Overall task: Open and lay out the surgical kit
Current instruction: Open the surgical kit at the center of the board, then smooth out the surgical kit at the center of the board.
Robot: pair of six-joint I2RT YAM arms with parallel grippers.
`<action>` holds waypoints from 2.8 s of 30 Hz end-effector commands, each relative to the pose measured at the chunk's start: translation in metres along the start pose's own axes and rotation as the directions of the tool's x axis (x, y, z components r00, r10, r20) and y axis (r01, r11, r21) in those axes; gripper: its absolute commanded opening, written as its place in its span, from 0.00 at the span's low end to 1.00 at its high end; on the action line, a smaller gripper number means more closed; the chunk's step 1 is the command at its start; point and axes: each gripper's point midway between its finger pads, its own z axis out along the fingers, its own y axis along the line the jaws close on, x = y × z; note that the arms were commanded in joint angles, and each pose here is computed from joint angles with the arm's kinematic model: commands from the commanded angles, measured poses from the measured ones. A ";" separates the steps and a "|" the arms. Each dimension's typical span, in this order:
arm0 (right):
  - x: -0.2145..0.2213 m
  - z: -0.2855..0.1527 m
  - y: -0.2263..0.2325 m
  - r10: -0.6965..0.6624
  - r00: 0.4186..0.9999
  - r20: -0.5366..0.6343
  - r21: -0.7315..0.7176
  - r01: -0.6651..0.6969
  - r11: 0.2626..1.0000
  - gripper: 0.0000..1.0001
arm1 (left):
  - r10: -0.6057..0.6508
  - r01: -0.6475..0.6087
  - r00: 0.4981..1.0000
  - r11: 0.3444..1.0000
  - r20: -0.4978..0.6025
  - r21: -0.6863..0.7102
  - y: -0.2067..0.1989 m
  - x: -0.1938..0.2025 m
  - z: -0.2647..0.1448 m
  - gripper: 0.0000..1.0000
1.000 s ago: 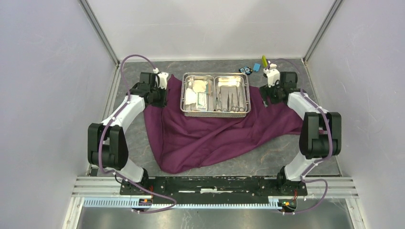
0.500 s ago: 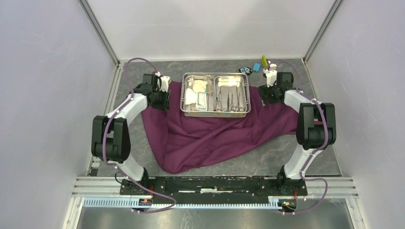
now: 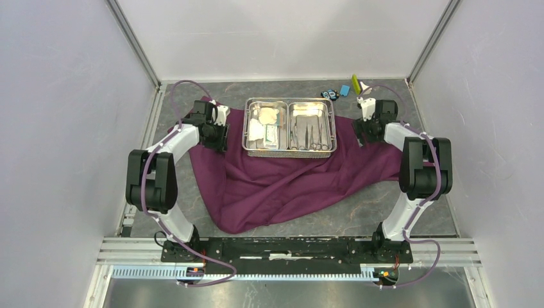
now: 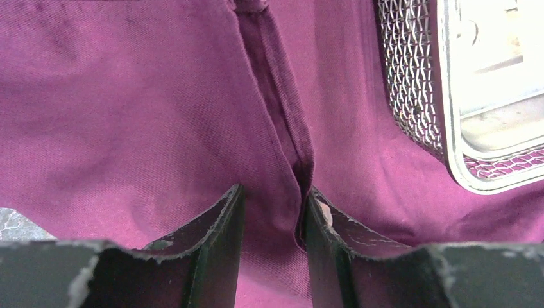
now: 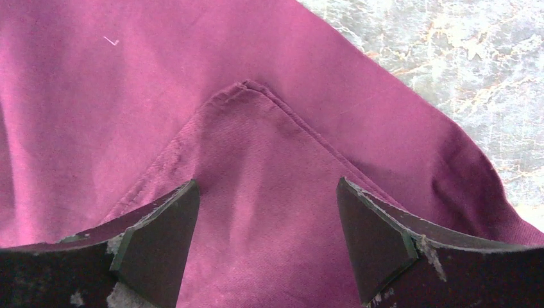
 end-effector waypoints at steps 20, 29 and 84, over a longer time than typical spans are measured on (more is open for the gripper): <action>0.005 0.000 -0.013 -0.020 1.000 0.016 0.016 0.020 1.000 0.85 | -0.042 0.038 0.998 0.995 0.046 0.087 -0.007 -0.018 -0.017 0.40; 0.006 0.000 -0.009 -0.020 1.000 0.021 0.001 0.020 1.000 0.85 | -0.057 0.053 0.997 0.994 0.043 0.091 -0.005 -0.026 -0.010 0.33; -0.058 0.014 0.004 0.115 0.987 0.109 -0.064 -0.108 0.992 0.84 | -0.094 0.070 0.972 0.991 0.214 0.116 -0.002 -0.059 -0.056 0.02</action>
